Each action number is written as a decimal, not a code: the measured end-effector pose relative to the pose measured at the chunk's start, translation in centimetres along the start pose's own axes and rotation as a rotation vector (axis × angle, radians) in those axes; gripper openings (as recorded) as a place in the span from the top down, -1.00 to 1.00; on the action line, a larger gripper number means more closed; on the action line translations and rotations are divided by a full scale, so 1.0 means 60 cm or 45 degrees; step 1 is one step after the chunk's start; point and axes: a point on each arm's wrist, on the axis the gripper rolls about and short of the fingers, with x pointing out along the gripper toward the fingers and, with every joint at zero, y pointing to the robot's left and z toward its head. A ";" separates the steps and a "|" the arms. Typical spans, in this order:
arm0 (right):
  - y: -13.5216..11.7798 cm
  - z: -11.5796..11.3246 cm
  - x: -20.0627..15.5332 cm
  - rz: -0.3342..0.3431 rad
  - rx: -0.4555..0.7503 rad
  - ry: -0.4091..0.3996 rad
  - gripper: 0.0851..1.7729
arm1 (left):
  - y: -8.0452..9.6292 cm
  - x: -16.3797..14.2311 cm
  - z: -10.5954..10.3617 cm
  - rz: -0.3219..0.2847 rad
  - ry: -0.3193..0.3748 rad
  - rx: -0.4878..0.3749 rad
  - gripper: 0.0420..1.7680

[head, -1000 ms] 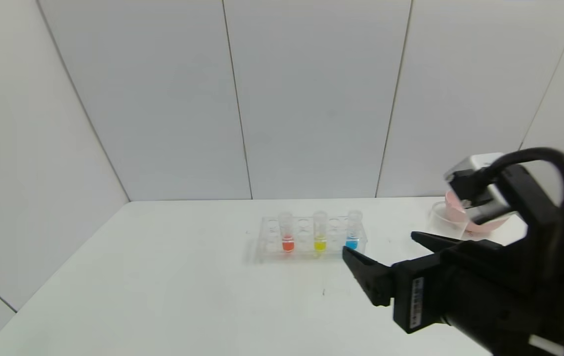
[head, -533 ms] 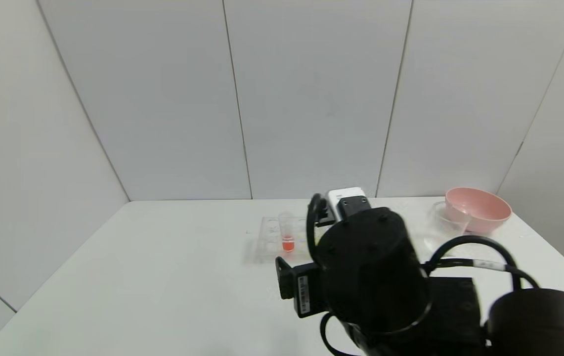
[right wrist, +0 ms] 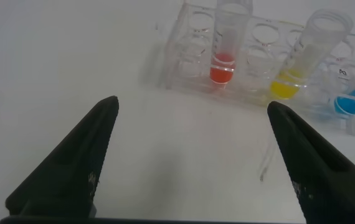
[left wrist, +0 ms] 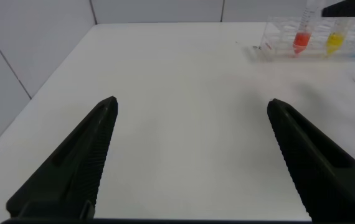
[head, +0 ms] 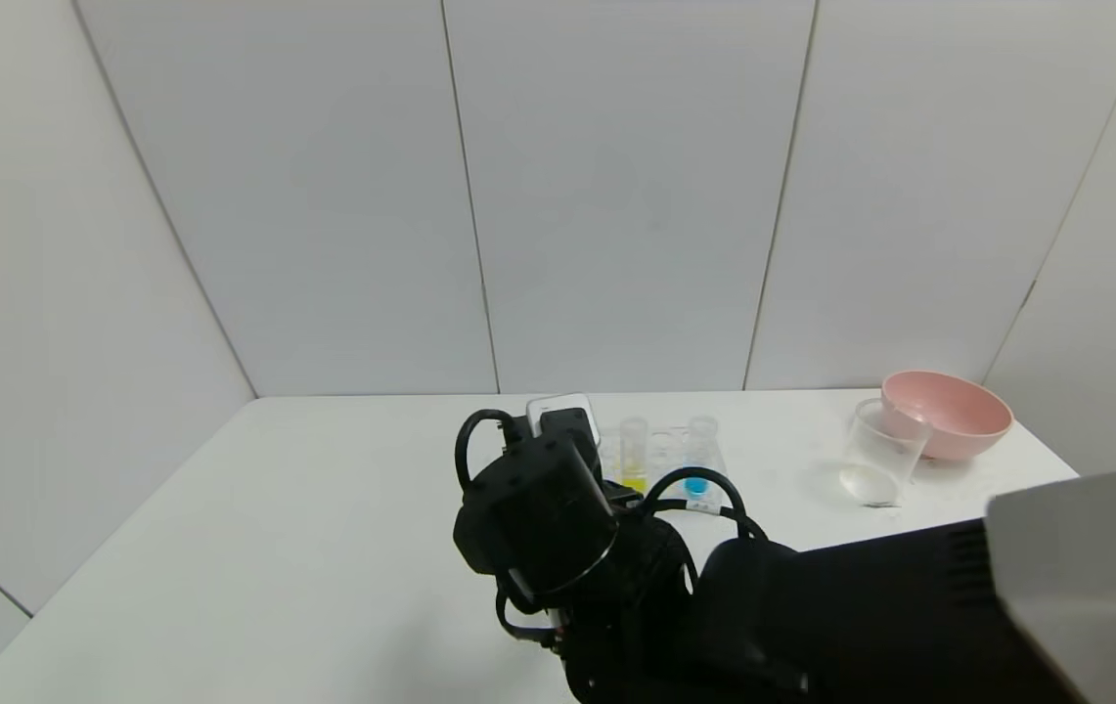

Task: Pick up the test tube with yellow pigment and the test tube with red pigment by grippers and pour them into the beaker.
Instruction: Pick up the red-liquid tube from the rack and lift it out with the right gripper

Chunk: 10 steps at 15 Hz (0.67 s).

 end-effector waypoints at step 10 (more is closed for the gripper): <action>-0.012 0.015 0.173 -0.141 -0.040 -0.075 -0.93 | 0.000 0.000 0.000 0.000 0.000 -0.001 -0.94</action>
